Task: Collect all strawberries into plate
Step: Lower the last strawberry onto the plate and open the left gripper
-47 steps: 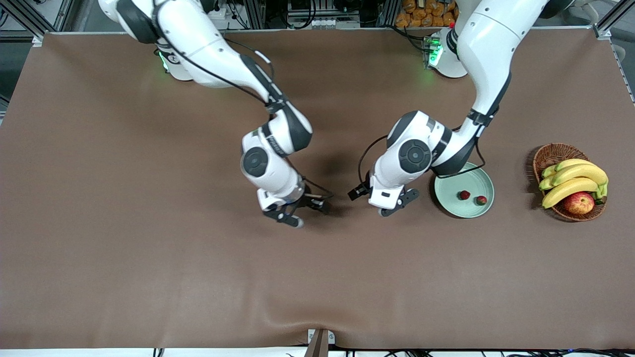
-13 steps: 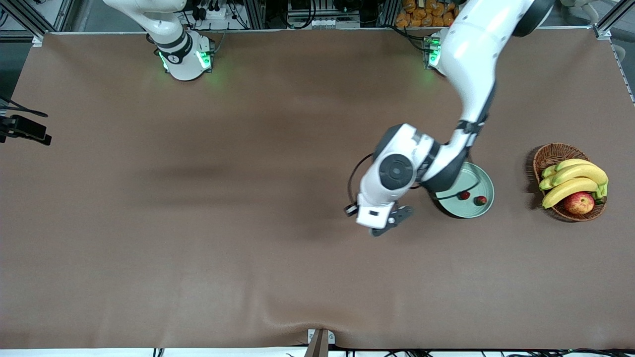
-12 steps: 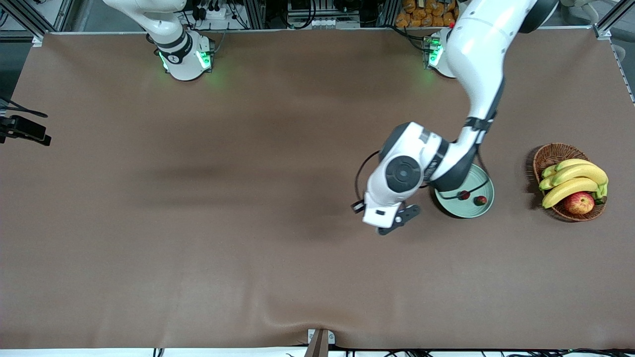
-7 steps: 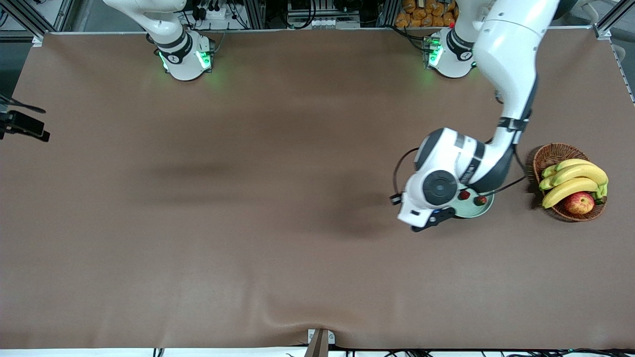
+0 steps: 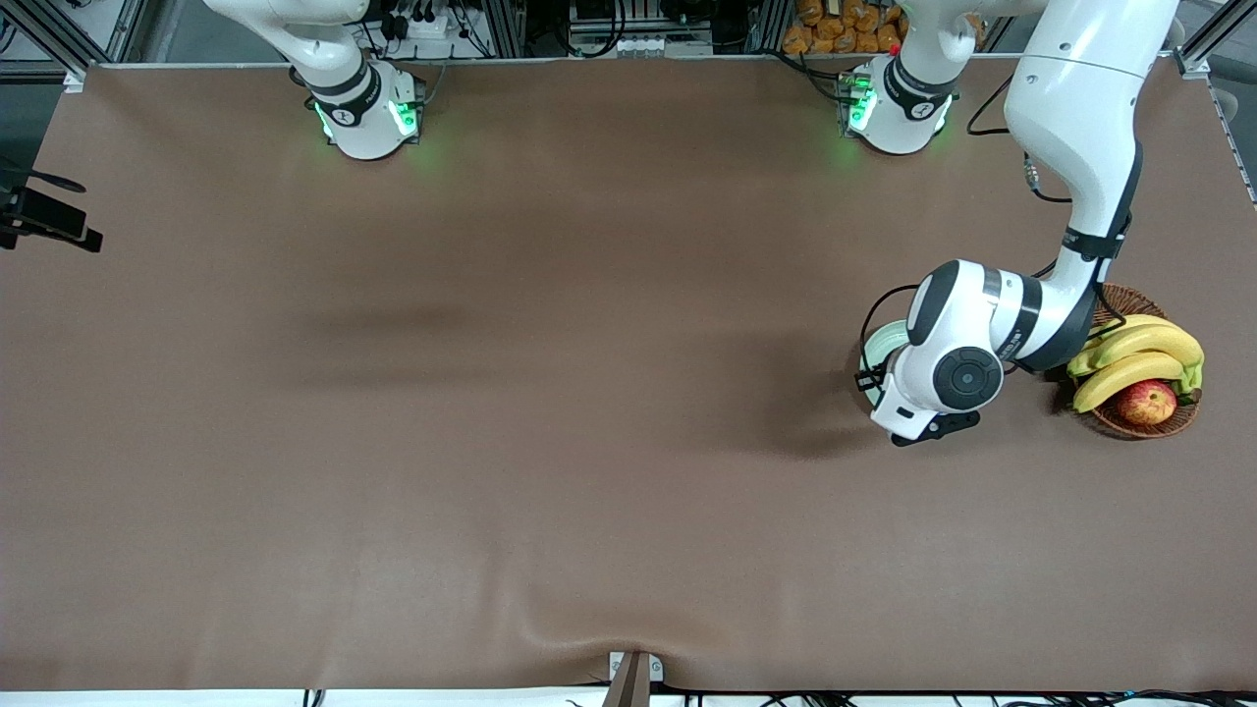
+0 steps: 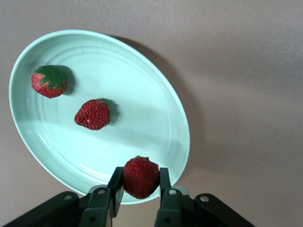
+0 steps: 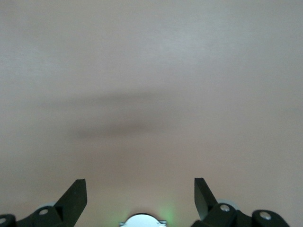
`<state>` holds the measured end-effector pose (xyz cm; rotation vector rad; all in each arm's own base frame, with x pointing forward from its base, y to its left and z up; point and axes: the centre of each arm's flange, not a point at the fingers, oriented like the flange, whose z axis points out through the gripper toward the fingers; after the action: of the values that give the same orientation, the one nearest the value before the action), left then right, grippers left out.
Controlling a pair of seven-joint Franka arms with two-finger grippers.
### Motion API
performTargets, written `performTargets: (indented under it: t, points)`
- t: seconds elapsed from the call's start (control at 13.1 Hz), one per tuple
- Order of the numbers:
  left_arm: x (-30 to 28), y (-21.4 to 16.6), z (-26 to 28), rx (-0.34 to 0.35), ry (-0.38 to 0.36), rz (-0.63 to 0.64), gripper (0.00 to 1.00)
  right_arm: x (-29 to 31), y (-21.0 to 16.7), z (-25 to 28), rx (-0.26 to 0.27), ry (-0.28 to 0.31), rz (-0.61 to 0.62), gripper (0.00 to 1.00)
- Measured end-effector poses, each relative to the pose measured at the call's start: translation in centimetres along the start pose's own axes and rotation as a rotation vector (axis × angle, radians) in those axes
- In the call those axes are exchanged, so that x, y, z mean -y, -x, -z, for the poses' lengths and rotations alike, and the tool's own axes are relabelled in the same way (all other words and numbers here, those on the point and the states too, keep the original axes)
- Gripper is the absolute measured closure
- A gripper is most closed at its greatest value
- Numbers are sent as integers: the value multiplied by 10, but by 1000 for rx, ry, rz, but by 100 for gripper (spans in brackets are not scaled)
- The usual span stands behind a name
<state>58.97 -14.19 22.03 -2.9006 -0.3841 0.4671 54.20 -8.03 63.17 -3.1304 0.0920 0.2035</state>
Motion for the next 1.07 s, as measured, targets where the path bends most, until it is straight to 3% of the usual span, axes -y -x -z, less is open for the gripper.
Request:
performTargets:
  t: [0.23, 0.46, 0.84, 1.07]
  points:
    - [19, -10, 17, -28, 33, -66, 33, 6, 0, 0, 1, 10, 10, 0]
    - [35, -7, 82, -104, 107, -44, 1, 15, -1, 1, -3, 2, 26, 0]
    - [63, 30, 234, -169, 116, -24, 0, 24, -1, 5, -14, 0, 43, 0]
    - [81, 55, 296, -238, 139, -14, 0, 28, -1, 6, -14, 1, 51, 0]
